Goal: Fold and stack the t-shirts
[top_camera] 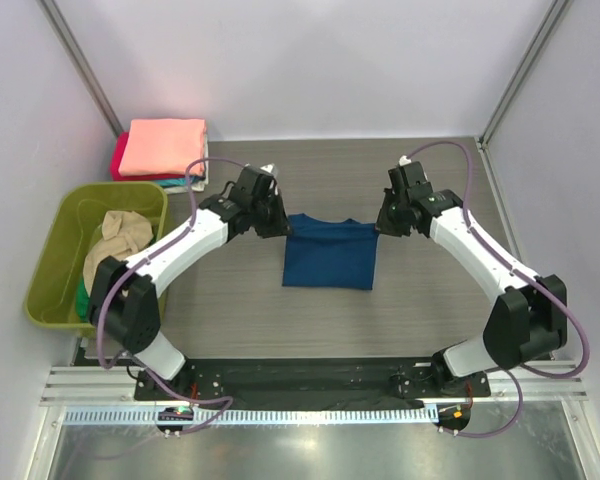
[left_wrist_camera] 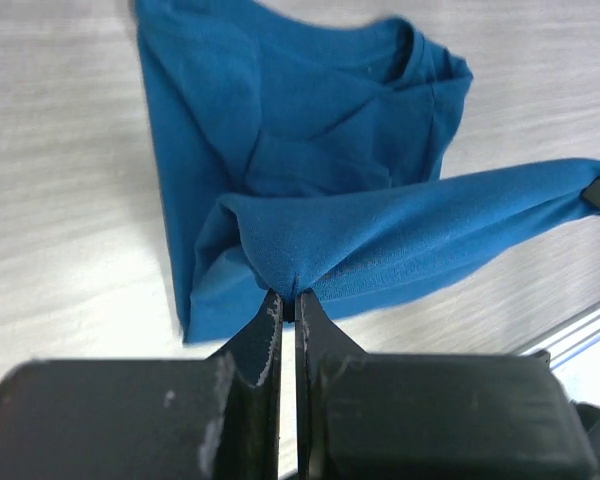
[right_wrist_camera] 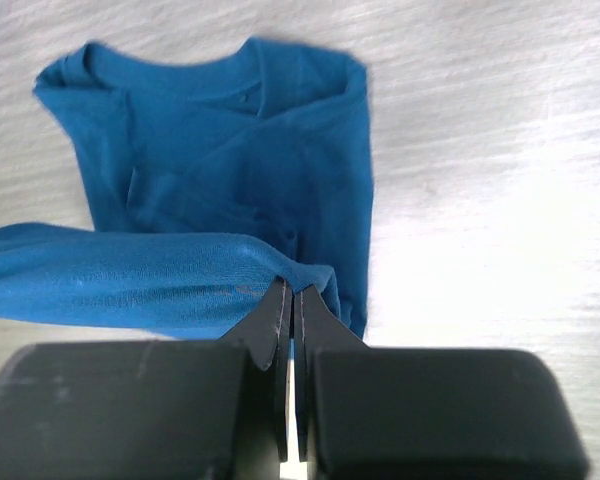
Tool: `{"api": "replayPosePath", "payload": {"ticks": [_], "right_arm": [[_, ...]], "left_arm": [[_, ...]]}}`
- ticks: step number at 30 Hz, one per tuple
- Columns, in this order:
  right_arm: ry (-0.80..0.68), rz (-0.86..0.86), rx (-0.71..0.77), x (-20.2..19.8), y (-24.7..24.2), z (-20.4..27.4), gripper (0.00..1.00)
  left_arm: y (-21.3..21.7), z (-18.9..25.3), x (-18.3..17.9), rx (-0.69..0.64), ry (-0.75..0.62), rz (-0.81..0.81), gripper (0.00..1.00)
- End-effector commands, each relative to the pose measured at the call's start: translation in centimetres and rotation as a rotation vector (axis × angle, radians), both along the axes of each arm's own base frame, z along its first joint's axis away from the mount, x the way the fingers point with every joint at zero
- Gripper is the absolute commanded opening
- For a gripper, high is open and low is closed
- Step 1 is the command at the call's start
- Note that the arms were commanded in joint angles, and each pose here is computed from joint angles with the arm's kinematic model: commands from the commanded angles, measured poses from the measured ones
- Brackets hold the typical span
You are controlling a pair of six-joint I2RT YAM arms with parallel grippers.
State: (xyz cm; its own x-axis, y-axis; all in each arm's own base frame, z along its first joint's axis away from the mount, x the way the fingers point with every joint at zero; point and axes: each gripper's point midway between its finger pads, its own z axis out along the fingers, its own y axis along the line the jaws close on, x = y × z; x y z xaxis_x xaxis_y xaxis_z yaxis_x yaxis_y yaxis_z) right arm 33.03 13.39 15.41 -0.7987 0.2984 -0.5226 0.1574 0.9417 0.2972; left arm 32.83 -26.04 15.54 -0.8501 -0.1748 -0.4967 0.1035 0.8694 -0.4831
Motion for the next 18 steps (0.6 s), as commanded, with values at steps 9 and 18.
{"api": "replayPosePath", "payload": {"ticks": [9,18], "right_arm": [[-0.002,-0.054,-0.014,7.2,-1.1,-2.3,0.01],[0.020,-0.035,0.032,14.1,-1.8,-4.6,0.71]], "left_arm": [[-0.5,-1.9,6.8,0.004,0.034,-0.009,0.01],[0.7,-3.3,12.6,0.023,0.036,0.027,0.51]]}}
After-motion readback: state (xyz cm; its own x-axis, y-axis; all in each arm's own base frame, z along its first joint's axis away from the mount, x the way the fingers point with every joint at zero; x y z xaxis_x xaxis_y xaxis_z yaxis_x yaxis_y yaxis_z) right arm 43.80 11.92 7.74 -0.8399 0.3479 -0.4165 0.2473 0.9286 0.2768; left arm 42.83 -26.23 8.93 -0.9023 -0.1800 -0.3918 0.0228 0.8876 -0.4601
